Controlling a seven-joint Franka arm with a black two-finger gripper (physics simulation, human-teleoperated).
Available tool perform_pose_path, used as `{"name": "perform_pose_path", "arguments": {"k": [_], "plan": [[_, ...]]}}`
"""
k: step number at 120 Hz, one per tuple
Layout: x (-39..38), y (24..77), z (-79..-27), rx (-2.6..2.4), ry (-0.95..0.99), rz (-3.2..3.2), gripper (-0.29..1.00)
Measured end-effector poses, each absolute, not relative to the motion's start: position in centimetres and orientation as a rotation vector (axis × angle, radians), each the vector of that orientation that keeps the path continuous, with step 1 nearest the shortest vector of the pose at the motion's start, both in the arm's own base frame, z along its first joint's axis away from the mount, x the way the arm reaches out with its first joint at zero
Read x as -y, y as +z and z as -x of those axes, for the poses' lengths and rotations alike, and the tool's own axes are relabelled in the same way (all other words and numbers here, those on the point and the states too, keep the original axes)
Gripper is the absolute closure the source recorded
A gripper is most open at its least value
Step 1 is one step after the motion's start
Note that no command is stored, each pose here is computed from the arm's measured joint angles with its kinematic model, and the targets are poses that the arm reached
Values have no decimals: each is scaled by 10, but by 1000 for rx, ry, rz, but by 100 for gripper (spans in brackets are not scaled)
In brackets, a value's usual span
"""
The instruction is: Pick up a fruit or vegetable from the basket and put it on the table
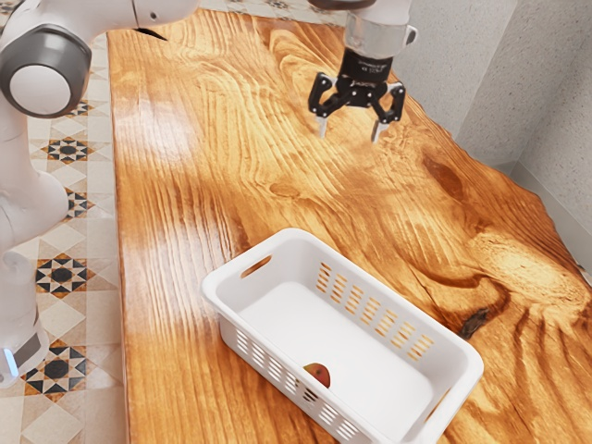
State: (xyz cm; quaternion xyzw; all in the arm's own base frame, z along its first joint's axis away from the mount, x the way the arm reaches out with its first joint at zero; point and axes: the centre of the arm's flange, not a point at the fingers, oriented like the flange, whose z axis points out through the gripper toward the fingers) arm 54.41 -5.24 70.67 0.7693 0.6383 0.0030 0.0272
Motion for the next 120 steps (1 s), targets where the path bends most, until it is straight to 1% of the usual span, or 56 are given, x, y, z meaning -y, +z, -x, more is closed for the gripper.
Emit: {"name": "perform_pose_path", "arguments": {"k": [22,46,57,63,74,88,96,106,120], "plan": [[53,705,-549,-2150,8,-2190,0],[88,691,-557,-2083,-48,-2236,0],[124,656,-572,-1968,-116,-2372,0],[158,639,-574,-1843,-160,-2479,0],[199,609,-580,-1652,-207,-2620,0],[236,579,-574,-1421,-246,-2727,0],[239,552,-553,-1308,-302,-2745,0],[262,540,-538,-1155,-252,-2780,0],[279,534,-540,-1025,-165,-2802,0]]}}
